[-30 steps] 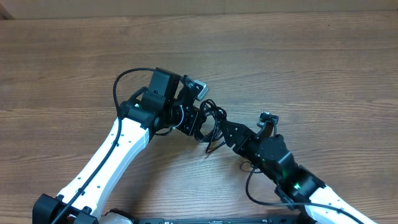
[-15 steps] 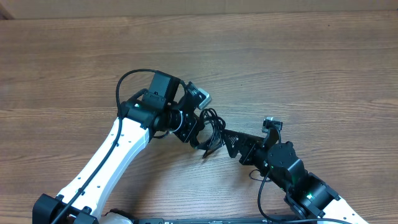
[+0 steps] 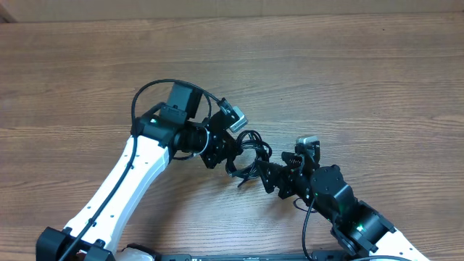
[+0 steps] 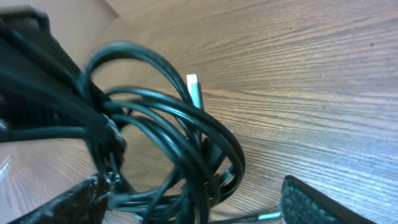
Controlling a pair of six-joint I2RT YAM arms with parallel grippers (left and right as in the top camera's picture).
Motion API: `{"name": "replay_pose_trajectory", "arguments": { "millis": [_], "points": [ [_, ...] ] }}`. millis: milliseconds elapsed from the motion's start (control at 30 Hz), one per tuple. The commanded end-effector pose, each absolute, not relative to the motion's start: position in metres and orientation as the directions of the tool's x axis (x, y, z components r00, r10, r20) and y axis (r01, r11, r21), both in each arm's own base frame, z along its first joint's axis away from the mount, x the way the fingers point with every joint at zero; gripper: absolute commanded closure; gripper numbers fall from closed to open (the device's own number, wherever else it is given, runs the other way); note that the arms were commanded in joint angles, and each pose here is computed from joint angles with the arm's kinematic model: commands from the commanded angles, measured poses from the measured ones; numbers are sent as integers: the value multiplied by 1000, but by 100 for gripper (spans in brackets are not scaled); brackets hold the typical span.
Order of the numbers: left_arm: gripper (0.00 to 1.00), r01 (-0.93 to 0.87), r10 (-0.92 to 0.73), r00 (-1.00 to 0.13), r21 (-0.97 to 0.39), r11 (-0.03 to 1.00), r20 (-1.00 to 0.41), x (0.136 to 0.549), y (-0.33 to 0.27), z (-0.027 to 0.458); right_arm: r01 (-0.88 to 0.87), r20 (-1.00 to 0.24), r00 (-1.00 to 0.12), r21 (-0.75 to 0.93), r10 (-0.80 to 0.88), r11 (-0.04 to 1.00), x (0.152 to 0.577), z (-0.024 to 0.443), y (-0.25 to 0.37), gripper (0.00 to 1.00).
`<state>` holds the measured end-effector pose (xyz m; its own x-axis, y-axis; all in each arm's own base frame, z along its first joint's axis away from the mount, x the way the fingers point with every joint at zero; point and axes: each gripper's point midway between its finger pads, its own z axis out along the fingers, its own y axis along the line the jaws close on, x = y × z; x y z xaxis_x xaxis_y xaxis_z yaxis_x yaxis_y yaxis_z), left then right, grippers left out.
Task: Untangle cables
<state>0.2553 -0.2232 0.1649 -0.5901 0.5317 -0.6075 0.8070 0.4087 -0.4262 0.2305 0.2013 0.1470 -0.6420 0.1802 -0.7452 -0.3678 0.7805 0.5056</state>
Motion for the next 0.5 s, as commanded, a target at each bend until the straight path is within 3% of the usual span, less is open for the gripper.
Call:
{"name": "replay_pose_trajectory", "arguments": {
  "millis": [0,167,200,267,333,467],
  "points": [
    [96,855,497,-517,-445,266,-697,242,-233,196,-450,-793,-605,407,64,795,230,140,203,18],
    [96,850,521,-514,-485,203,-682,222,-231,195,-485,-814,-578,398,57,779,236,144,212,29],
    [96,849,521,-514,-489,198,-681,220,-231,196,-489,-817,-573,401,61,775,237,145,214,37],
    [96,849,518,-513,-492,191,-684,219,-232,197,-489,-818,-573,400,61,775,239,144,215,61],
    [96,852,515,-509,-488,188,-690,220,-232,198,-485,-812,-581,399,55,778,239,140,216,77],
    [96,851,517,-513,-486,199,-686,222,-232,197,-481,-802,-596,402,46,779,238,135,216,96]
  ]
}}
